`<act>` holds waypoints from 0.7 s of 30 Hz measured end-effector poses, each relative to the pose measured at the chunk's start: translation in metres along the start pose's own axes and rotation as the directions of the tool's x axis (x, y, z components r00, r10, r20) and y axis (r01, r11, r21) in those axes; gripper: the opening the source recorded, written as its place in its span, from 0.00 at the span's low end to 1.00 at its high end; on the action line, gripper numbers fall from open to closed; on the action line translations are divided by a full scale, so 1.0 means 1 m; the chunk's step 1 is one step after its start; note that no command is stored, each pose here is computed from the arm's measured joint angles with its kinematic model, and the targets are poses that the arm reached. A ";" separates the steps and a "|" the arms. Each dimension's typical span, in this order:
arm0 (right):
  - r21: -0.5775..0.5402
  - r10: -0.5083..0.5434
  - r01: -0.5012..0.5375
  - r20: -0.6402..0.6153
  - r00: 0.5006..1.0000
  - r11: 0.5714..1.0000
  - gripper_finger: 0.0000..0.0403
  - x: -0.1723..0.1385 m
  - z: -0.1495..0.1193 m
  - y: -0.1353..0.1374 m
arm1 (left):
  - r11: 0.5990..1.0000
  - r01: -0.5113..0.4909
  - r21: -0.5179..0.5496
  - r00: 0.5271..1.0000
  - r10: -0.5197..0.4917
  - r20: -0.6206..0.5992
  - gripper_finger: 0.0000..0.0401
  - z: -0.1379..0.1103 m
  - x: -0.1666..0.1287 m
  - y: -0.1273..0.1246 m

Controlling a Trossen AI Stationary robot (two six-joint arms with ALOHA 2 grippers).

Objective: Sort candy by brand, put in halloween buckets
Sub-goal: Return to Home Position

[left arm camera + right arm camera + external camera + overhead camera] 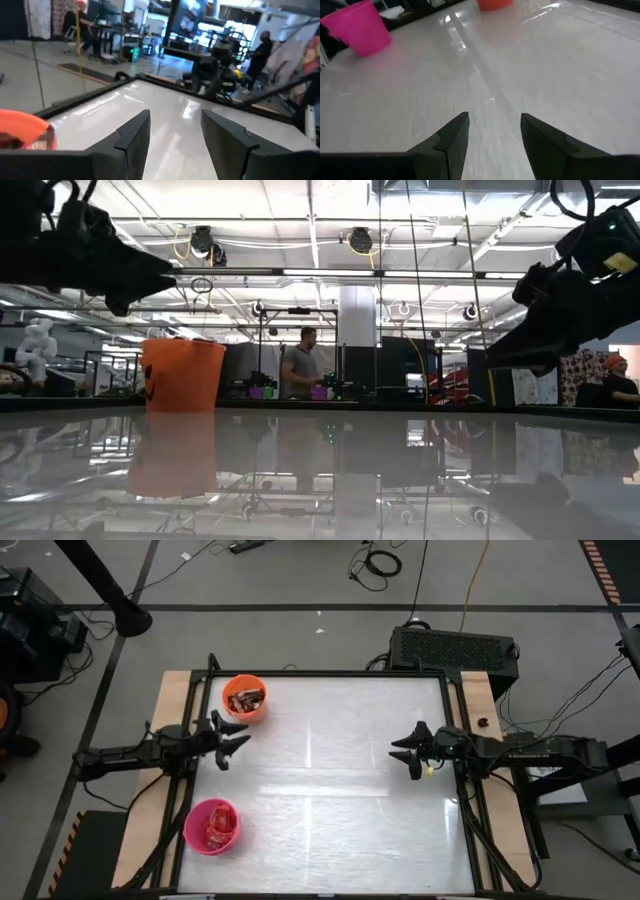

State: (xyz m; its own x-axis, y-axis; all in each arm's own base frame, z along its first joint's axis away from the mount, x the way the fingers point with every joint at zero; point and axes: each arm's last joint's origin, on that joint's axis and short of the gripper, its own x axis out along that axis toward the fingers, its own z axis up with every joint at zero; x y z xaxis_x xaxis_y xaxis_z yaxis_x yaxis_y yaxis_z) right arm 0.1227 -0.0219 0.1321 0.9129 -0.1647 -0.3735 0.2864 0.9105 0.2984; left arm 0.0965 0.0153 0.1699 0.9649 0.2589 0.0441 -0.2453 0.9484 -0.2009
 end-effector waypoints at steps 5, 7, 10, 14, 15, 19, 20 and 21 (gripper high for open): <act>0.000 0.004 -0.004 0.007 1.000 1.000 0.42 0.000 0.001 0.000 | 0.998 0.068 -0.007 0.998 -0.068 -0.013 0.45 0.000 0.001 -0.002; 0.000 0.005 -0.005 0.011 1.000 1.000 0.42 0.000 0.001 0.000 | 0.998 0.070 -0.006 0.997 -0.070 -0.021 0.45 -0.001 0.001 -0.002; 0.000 0.005 -0.005 0.011 1.000 1.000 0.42 0.000 0.001 0.000 | 0.998 0.070 -0.006 0.997 -0.070 -0.018 0.45 -0.001 0.001 -0.002; 0.000 0.006 -0.006 0.011 1.000 1.000 0.42 0.000 0.001 0.000 | 0.998 0.069 -0.006 0.997 -0.069 -0.017 0.45 -0.001 0.001 -0.002; 0.000 0.006 -0.006 0.011 1.000 1.000 0.42 0.000 0.001 0.000 | 0.998 0.069 -0.006 0.997 -0.069 -0.017 0.45 -0.001 0.001 -0.002; 0.000 0.006 -0.006 0.011 1.000 1.000 0.42 0.000 0.001 0.000 | 0.998 0.069 -0.006 0.997 -0.069 -0.018 0.45 -0.001 0.001 -0.002; 0.000 0.006 -0.006 0.011 1.000 1.000 0.42 0.000 0.001 0.000 | 0.998 0.069 -0.006 0.997 -0.069 -0.018 0.45 -0.001 0.001 -0.002; 0.000 0.006 -0.006 0.011 1.000 1.000 0.42 0.000 0.001 0.000 | 0.998 0.069 -0.006 0.997 -0.069 -0.017 0.45 -0.001 0.001 -0.002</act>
State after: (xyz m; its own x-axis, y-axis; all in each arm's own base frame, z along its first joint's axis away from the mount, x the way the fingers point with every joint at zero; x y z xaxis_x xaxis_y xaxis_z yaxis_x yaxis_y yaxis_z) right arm 0.1232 -0.0220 0.1333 0.9177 -0.1634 -0.3622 0.2808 0.9115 0.3004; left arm 0.0977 0.0133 0.1695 0.9810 0.1895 0.0409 -0.1775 0.9629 -0.2032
